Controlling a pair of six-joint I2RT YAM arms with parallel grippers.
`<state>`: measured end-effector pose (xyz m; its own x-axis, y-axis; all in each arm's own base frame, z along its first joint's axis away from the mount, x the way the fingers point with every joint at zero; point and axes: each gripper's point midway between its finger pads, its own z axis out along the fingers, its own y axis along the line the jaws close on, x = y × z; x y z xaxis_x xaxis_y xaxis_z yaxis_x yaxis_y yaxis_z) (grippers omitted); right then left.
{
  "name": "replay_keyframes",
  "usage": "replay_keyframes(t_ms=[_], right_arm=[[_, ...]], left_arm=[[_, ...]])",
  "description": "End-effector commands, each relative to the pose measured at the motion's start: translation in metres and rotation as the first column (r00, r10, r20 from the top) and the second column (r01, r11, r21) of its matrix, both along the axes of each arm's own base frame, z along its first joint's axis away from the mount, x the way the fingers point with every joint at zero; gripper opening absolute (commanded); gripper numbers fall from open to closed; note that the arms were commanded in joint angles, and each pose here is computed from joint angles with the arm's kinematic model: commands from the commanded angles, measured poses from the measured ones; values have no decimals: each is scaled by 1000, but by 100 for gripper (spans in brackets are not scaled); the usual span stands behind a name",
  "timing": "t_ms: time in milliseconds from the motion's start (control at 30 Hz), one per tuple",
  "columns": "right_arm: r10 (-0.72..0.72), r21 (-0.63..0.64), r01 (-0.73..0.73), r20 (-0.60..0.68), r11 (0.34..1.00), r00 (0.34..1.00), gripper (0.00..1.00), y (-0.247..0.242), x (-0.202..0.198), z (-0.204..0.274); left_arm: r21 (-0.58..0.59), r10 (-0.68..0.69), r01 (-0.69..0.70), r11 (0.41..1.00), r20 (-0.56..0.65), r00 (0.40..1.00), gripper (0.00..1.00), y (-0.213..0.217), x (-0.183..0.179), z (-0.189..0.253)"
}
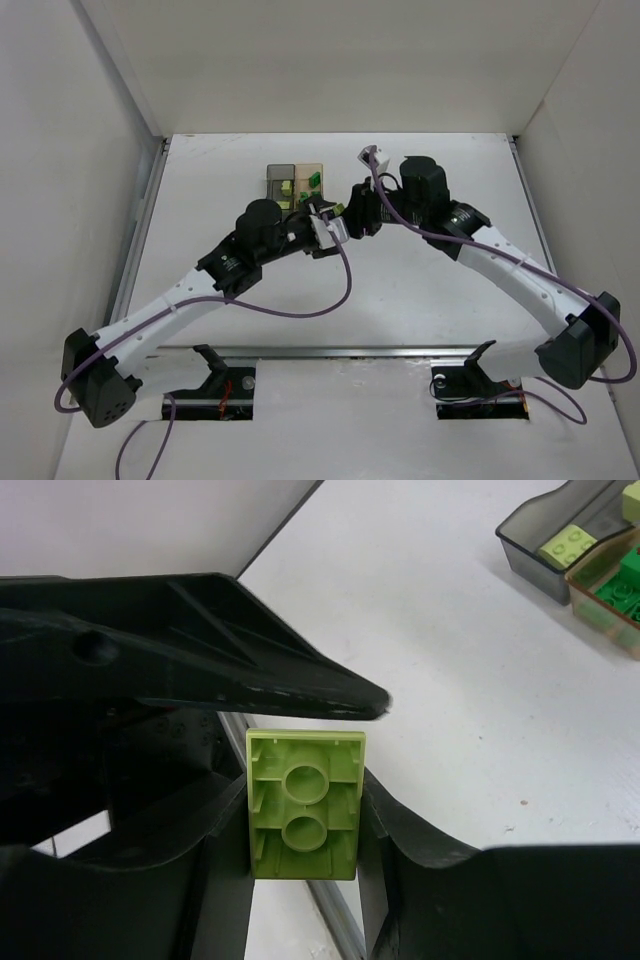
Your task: Sort the legos into containers by color
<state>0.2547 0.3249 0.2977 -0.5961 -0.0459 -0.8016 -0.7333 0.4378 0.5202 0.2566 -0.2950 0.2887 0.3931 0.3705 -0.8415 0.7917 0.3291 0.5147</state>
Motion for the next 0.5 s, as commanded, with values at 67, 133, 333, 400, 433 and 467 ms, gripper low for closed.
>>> replay_keyframes(t_ms=[67, 133, 333, 400, 433, 467], right_arm=[[-24, 48, 21, 63, 999, 998, 0, -1, -1, 19], [-26, 39, 25, 38, 999, 999, 0, 1, 0, 11], [-35, 31, 34, 32, 999, 999, 0, 1, 3, 8], [-43, 29, 42, 34, 999, 998, 0, 1, 4, 7], [-43, 23, 43, 27, 999, 999, 0, 0, 4, 6], [-43, 23, 43, 27, 999, 999, 0, 0, 4, 6]], left_arm=[[-88, 0, 4, 996, 43, 999, 61, 3, -10, 30], [-95, 1, 2, 996, 35, 999, 61, 5, -12, 29], [-115, 3, 1, 993, 30, 1000, 58, 5, -14, 31], [-115, 14, -10, 993, 31, 999, 58, 8, -14, 32], [-115, 14, -10, 993, 30, 999, 62, 8, -14, 32], [-116, 14, -10, 993, 32, 999, 67, 10, -15, 31]])
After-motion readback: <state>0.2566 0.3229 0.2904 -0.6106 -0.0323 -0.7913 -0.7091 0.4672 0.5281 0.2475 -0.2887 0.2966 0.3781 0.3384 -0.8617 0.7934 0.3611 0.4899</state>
